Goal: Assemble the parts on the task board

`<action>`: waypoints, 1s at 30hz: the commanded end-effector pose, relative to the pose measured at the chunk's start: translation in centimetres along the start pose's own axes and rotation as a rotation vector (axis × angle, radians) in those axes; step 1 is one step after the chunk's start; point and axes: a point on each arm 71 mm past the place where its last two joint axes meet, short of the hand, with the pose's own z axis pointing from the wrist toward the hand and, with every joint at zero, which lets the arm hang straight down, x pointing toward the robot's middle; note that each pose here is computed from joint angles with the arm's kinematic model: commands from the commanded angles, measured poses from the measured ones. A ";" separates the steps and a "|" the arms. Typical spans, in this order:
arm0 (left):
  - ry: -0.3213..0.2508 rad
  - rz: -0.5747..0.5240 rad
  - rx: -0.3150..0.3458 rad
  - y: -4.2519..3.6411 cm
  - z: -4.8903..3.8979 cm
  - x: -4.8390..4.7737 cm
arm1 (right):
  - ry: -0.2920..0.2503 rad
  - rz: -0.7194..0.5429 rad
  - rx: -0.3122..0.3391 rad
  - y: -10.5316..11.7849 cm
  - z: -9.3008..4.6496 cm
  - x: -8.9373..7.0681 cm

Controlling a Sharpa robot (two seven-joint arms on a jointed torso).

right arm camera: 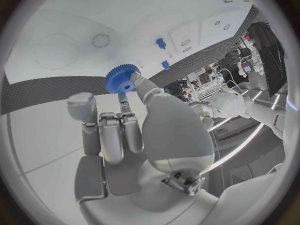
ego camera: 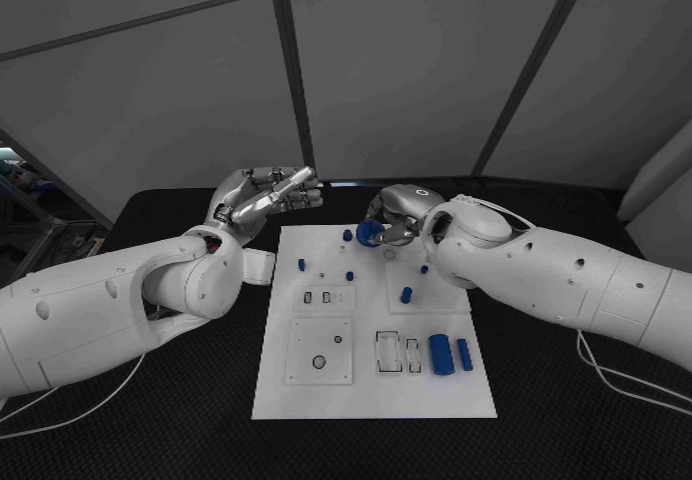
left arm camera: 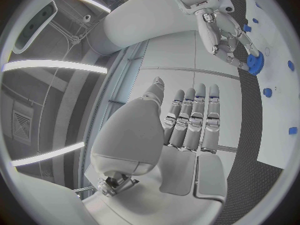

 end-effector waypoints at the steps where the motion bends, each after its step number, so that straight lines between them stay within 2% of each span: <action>1: 0.013 -0.005 0.006 -0.11 0.09 0.22 | -0.035 -0.054 -0.011 0.7 0.4 -0.1; 10: 0.018 -0.008 0.006 -0.07 0.15 0.45 | -0.021 -0.065 -0.043 3.0 1.5 1.1; 30: 0.020 -0.009 0.006 -0.05 0.21 0.62 | 0.031 -0.056 -0.056 4.2 2.0 3.8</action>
